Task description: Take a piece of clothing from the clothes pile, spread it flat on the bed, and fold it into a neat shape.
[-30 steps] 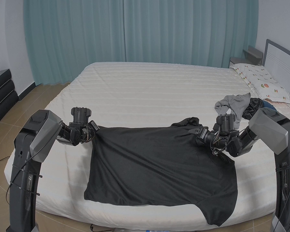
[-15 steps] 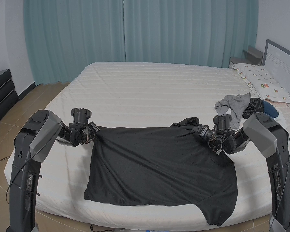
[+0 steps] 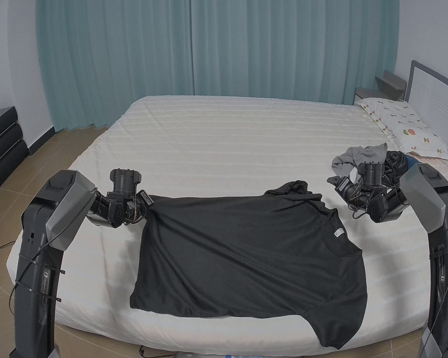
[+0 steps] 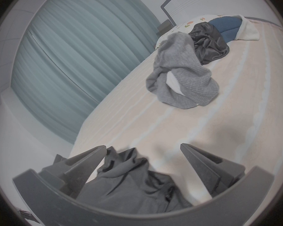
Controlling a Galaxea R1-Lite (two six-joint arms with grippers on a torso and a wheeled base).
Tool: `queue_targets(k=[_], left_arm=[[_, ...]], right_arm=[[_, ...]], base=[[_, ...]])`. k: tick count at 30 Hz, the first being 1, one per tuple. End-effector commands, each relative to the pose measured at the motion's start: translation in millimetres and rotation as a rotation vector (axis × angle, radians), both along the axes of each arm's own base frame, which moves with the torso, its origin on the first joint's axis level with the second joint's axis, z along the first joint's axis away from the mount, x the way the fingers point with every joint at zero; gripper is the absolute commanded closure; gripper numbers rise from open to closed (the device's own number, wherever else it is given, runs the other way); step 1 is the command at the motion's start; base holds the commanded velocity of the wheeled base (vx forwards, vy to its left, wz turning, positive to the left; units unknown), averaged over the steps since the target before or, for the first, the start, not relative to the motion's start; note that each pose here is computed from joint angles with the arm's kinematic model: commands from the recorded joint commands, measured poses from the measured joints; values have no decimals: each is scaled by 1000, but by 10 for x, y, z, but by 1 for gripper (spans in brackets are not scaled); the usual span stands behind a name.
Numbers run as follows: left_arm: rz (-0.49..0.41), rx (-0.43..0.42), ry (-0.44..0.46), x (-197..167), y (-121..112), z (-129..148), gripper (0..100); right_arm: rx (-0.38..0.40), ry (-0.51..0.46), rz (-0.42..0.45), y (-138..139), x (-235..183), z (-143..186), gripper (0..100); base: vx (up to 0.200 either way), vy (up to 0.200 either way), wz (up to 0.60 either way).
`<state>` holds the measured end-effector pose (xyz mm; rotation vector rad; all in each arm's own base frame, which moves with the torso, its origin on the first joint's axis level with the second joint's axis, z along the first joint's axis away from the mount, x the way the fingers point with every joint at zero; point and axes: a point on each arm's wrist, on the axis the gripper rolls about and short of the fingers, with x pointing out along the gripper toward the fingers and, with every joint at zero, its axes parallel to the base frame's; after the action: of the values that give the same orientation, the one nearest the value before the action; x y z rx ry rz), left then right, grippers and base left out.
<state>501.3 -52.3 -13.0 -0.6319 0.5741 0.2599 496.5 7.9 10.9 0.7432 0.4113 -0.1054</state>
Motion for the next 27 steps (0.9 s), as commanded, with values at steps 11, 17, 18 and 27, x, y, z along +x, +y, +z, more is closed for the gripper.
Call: queue_targets(k=[11, 17, 18, 27], left_arm=[[-16, -1, -2, -8, -77, 11, 100], [-18, 0, -1, -13, -92, 8, 100], [-18, 0, -1, -13, -92, 8, 100], [-18, 0, -1, -13, -92, 8, 100]], right_arm=[[-16, 12, 204, 263, -33, 59, 0], [-19, 25, 238, 438, 50, -13, 0], [-23, 25, 239, 463, 74, -35, 0], [-64, 4, 224, 465, 246, -199, 0]], base=[[0, 0, 0], [0, 0, 0], [0, 0, 0], [0, 0, 0]])
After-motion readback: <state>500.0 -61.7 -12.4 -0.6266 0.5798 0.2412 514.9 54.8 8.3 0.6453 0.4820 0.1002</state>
